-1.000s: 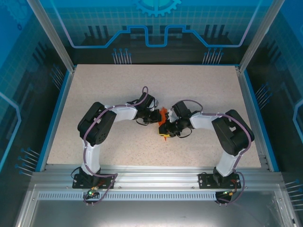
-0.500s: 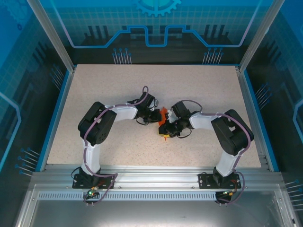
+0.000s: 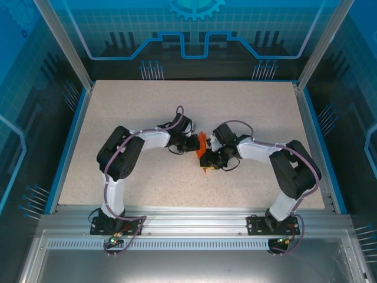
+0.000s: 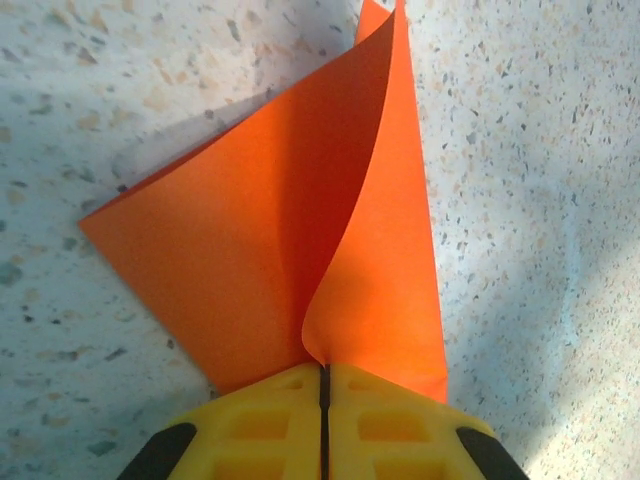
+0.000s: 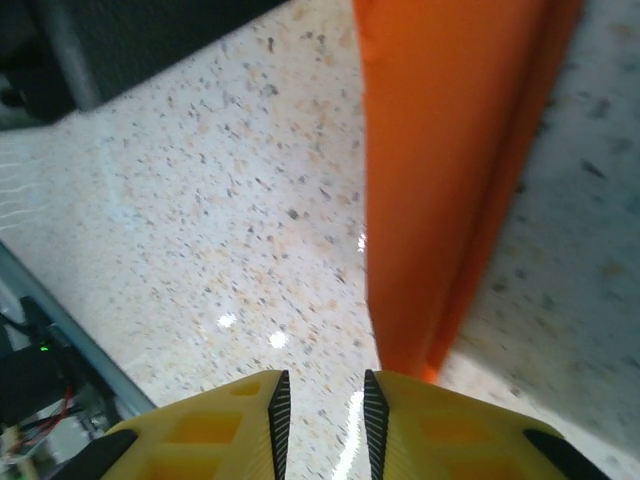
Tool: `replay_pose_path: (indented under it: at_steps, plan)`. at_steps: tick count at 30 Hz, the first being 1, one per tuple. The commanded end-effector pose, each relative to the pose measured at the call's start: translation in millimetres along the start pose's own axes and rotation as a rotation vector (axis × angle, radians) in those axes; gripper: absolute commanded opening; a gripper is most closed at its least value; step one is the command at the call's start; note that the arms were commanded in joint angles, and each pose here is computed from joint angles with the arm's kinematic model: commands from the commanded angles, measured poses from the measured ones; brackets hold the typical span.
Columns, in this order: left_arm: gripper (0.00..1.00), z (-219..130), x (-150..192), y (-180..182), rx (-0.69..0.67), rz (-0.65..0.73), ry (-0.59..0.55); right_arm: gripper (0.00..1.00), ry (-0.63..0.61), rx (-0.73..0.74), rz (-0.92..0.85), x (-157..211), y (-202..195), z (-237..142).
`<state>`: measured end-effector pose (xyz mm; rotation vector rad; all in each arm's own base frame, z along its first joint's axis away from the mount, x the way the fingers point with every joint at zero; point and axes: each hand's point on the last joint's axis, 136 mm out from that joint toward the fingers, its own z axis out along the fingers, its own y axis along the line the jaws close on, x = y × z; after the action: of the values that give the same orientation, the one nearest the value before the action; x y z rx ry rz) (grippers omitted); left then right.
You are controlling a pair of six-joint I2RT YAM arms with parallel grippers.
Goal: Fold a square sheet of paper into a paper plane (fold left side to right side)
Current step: Fold the wing for the fifth time at the center of the table.
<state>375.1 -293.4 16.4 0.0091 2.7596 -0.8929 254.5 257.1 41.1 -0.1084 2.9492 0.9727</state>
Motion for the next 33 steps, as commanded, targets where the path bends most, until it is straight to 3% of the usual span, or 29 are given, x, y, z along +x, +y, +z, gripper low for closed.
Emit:
replay_pose_path:
  at_steps: [1, 5, 12, 30, 33]
  plan:
    - [0.1, 5, -1, 28, -0.092, -0.013, 0.006, 0.3, -0.058, 0.159, -0.114, -3, 1, -28]
    - [0.1, 5, -3, 27, -0.088, -0.011, 0.004, 0.36, -0.025, 0.326, -0.185, 2, -12, -27]
    - [0.1, 5, -3, 26, -0.09, -0.006, 0.007, 0.4, 0.016, 0.462, -0.274, 6, -14, -13]
    - [0.09, 4, -3, 28, -0.097, 0.0, 0.011, 0.36, 0.108, 0.577, -0.346, 15, -24, 16]
    - [0.1, 4, -3, 28, -0.097, 0.002, 0.011, 0.31, 0.108, 0.593, -0.346, 17, -28, 16]
